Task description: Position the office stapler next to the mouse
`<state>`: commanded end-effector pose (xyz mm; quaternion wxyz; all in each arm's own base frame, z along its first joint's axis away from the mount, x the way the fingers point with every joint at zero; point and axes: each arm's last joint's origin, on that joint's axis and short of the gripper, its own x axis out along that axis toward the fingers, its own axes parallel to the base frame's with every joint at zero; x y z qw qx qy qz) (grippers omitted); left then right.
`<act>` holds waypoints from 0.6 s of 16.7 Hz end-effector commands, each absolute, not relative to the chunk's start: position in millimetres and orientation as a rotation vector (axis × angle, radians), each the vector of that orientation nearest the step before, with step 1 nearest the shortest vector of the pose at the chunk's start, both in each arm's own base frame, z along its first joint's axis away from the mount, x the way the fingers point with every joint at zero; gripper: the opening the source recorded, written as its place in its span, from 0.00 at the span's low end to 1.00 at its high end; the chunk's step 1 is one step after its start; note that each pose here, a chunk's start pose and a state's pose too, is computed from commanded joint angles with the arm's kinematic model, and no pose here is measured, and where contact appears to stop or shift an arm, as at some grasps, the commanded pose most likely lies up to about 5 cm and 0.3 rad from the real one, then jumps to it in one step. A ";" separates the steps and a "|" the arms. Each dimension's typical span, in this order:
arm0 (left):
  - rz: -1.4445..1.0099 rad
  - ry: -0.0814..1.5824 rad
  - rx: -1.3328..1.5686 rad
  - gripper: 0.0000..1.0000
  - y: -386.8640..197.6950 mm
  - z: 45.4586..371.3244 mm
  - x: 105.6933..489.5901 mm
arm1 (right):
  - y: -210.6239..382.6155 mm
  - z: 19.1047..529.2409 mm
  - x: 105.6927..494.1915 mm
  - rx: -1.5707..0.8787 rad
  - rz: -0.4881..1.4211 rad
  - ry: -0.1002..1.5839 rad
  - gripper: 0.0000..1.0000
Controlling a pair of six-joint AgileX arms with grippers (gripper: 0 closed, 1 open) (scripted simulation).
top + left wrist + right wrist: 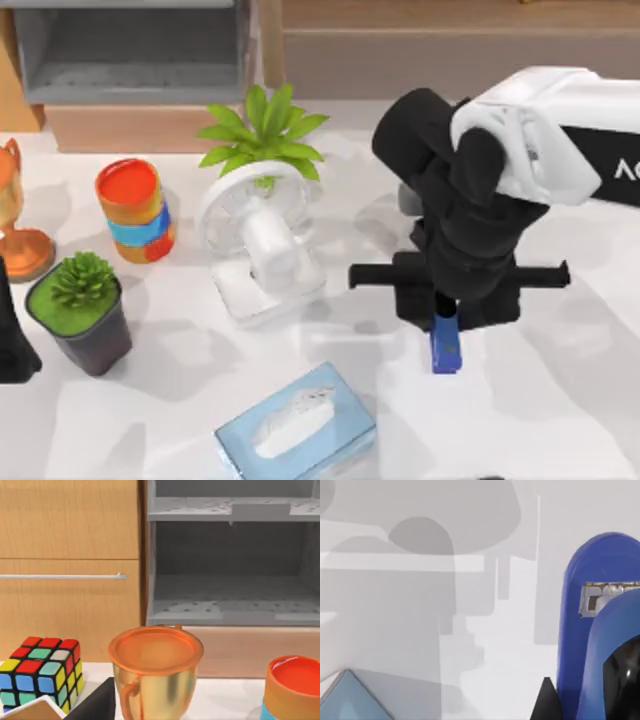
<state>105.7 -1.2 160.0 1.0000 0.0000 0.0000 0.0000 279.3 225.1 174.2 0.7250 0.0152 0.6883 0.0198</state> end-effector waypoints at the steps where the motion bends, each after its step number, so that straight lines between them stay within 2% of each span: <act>1: 0.000 0.000 0.000 1.00 -1.2 160.0 105.7 | 225.8 174.6 279.2 0.035 0.048 1.514 0.00; 10: 0.000 0.000 0.000 1.00 -1.2 160.0 105.7 | 225.9 162.6 281.6 0.041 0.049 1.507 0.00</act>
